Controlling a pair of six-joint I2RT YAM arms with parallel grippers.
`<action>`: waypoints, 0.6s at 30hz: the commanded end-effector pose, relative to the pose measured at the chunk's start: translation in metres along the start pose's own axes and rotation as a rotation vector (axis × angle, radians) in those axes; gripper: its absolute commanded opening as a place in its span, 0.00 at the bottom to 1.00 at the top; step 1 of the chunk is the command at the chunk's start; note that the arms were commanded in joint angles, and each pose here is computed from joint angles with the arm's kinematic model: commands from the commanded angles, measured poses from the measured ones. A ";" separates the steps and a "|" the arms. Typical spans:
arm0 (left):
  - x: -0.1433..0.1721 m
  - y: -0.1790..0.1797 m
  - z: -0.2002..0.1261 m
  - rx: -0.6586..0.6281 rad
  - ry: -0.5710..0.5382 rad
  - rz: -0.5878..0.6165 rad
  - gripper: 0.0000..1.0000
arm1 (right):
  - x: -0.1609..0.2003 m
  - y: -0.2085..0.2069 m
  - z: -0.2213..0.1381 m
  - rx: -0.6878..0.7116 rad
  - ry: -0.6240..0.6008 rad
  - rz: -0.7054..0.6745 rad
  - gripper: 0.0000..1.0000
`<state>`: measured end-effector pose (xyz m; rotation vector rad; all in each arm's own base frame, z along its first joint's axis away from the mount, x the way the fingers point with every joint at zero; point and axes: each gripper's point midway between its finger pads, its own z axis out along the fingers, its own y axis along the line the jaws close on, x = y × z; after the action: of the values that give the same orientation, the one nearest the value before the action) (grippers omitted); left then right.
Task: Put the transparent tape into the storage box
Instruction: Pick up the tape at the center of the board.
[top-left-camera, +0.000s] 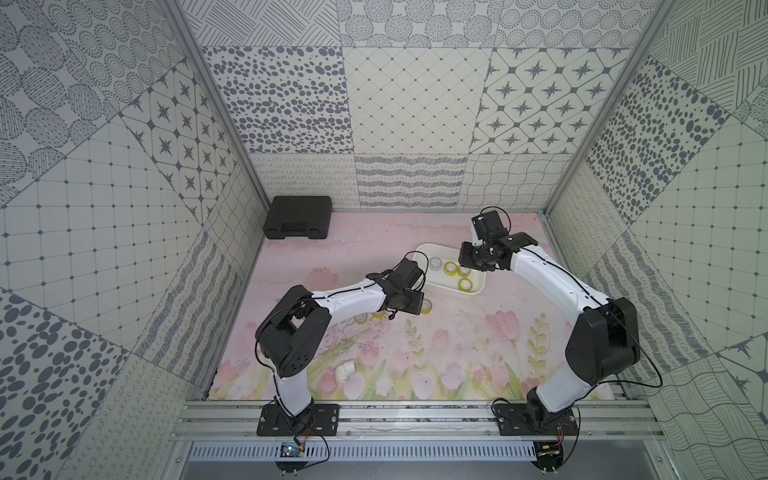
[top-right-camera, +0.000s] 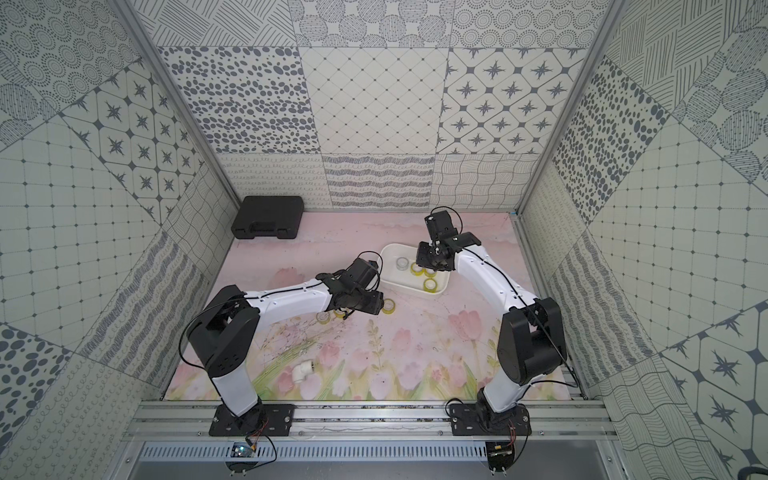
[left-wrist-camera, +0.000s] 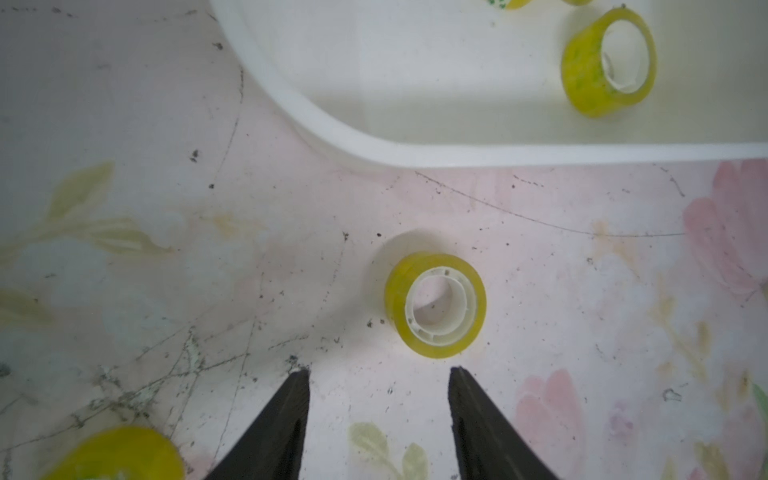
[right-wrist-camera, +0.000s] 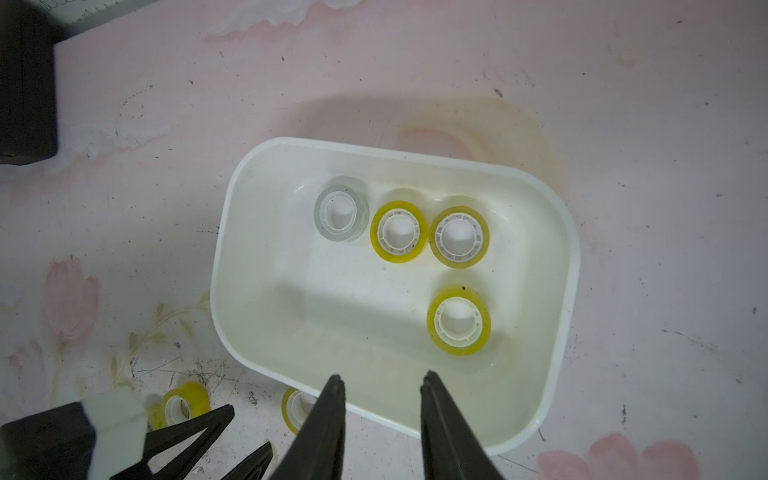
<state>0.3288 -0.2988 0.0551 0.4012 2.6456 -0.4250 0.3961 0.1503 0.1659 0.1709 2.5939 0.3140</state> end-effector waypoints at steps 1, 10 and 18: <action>-0.015 -0.006 0.016 0.025 -0.049 -0.027 0.59 | -0.006 0.003 -0.009 -0.015 -0.048 0.011 0.34; -0.015 -0.006 0.040 0.008 -0.024 -0.030 0.58 | -0.005 0.002 -0.008 -0.011 -0.048 0.010 0.34; 0.004 0.004 0.047 -0.052 0.029 -0.022 0.49 | -0.006 0.001 -0.008 -0.005 -0.050 0.007 0.34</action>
<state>0.3550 -0.3224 0.0277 0.3744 2.6219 -0.4290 0.3944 0.1486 0.1614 0.1824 2.5996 0.3045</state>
